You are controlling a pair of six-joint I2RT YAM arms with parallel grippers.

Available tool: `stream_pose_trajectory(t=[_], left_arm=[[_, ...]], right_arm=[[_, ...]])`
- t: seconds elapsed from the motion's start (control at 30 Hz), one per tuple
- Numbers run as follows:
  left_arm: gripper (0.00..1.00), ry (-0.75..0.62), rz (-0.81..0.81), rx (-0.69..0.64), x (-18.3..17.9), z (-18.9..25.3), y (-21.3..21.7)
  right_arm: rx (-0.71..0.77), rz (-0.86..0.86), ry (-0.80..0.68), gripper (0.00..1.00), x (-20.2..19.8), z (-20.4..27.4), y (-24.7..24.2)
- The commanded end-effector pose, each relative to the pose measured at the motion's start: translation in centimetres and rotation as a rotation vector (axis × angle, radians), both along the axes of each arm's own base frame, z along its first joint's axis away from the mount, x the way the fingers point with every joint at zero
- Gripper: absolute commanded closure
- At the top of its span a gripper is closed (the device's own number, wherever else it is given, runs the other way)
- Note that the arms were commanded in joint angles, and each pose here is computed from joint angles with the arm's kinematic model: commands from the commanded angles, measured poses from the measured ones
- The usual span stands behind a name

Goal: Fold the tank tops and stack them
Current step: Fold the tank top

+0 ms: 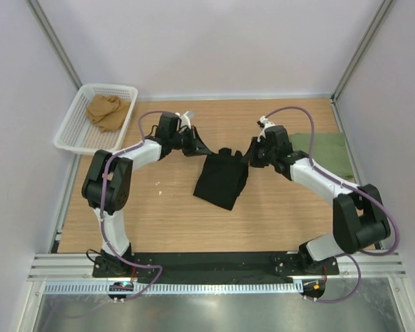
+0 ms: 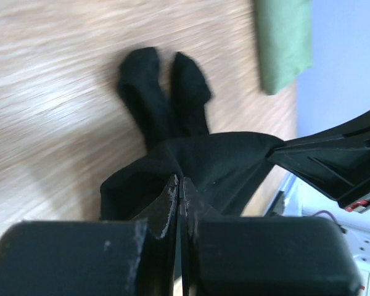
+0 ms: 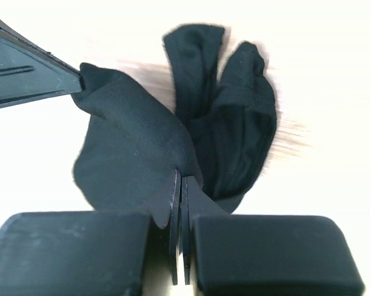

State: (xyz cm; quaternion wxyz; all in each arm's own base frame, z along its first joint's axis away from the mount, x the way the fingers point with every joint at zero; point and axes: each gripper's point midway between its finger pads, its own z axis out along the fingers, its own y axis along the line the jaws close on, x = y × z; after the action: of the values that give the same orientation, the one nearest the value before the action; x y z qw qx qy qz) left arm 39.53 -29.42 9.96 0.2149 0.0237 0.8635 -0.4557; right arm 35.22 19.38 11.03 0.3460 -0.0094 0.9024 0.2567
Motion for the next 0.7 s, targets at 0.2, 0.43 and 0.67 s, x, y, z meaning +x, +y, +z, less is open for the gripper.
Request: stream_pose_trajectory(t=[0.2, 0.43, 0.67], left_arm=[[1.0, -0.103, -0.022, -0.143, 2.1, 6.5, -3.1], [1.0, -0.084, -0.041, -0.15, 6.1, 2.0, -8.7], [0.98, -0.095, 0.037, -0.11, 8.6, -0.3, -9.0]], right_arm=[[-0.054, -0.21, -0.044, 0.99, 3.0, 0.8, -5.3], [-0.04, -0.38, 0.044, 0.99, 7.5, -4.3, -7.8], [-0.101, -0.491, 0.077, 0.96, 8.4, -6.3, -9.5]])
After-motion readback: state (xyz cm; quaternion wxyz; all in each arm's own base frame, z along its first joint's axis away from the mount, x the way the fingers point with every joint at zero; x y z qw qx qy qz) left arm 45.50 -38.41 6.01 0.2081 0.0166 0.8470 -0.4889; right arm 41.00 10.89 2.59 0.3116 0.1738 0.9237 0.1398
